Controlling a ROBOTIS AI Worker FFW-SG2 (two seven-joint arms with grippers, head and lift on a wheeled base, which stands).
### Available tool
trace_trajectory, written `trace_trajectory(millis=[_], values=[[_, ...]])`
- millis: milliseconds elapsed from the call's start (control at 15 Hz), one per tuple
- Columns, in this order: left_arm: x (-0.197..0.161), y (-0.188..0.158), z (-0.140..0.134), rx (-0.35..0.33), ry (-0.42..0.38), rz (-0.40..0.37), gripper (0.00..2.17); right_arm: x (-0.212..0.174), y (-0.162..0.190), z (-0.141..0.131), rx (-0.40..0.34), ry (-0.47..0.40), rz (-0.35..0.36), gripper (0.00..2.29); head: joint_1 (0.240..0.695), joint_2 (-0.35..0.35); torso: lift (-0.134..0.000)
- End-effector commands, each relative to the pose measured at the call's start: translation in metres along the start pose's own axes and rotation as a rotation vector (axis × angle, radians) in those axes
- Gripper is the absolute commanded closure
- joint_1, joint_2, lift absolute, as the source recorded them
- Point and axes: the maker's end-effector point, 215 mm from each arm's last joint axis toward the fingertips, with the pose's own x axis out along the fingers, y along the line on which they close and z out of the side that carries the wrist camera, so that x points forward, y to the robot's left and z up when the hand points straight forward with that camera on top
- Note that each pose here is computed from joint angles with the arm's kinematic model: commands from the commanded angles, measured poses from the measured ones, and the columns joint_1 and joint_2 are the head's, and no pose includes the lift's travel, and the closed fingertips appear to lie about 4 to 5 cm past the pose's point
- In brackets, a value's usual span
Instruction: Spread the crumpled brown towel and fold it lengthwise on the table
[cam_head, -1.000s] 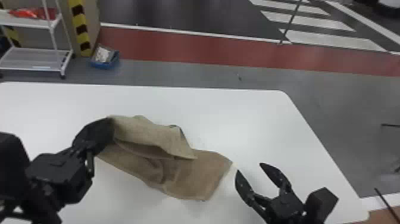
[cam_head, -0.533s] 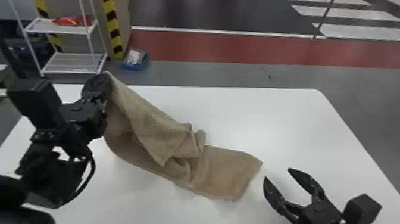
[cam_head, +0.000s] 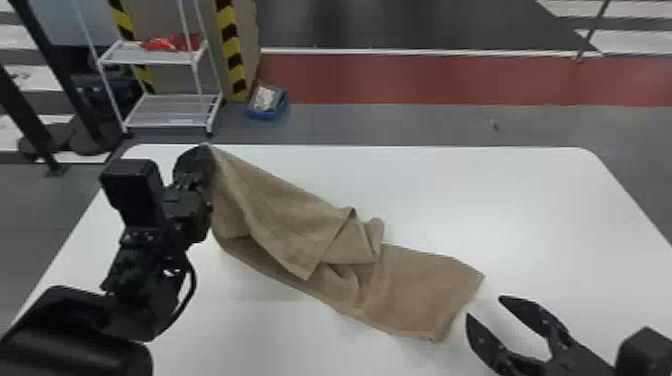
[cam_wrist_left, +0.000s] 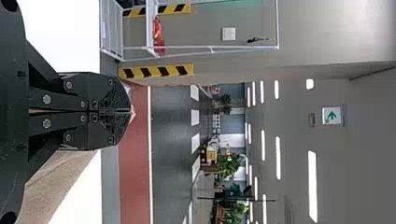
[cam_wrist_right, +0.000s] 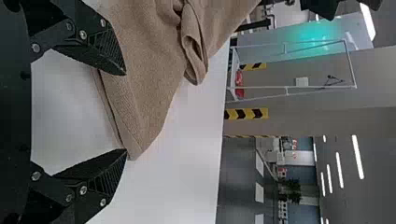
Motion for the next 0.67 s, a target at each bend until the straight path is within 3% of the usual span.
trace_trajectory(millis=[0,400,600], values=[[0.001,0.001,-0.004,-0.007,0.01,-0.004,1.72,-0.002,0.003,0.001,-0.008,0.0,0.029,0.51,0.695,0.026,-0.123],[0.006,-0.016,-0.01,-0.004,0.029,-0.031,1.72,0.002,0.019,-0.019,-0.013,0.093,0.102,0.51,0.695,0.028,-0.123],[0.006,-0.018,-0.012,-0.004,0.034,-0.034,1.72,0.007,0.045,-0.019,0.009,0.095,0.201,0.51,0.695,0.04,-0.123]])
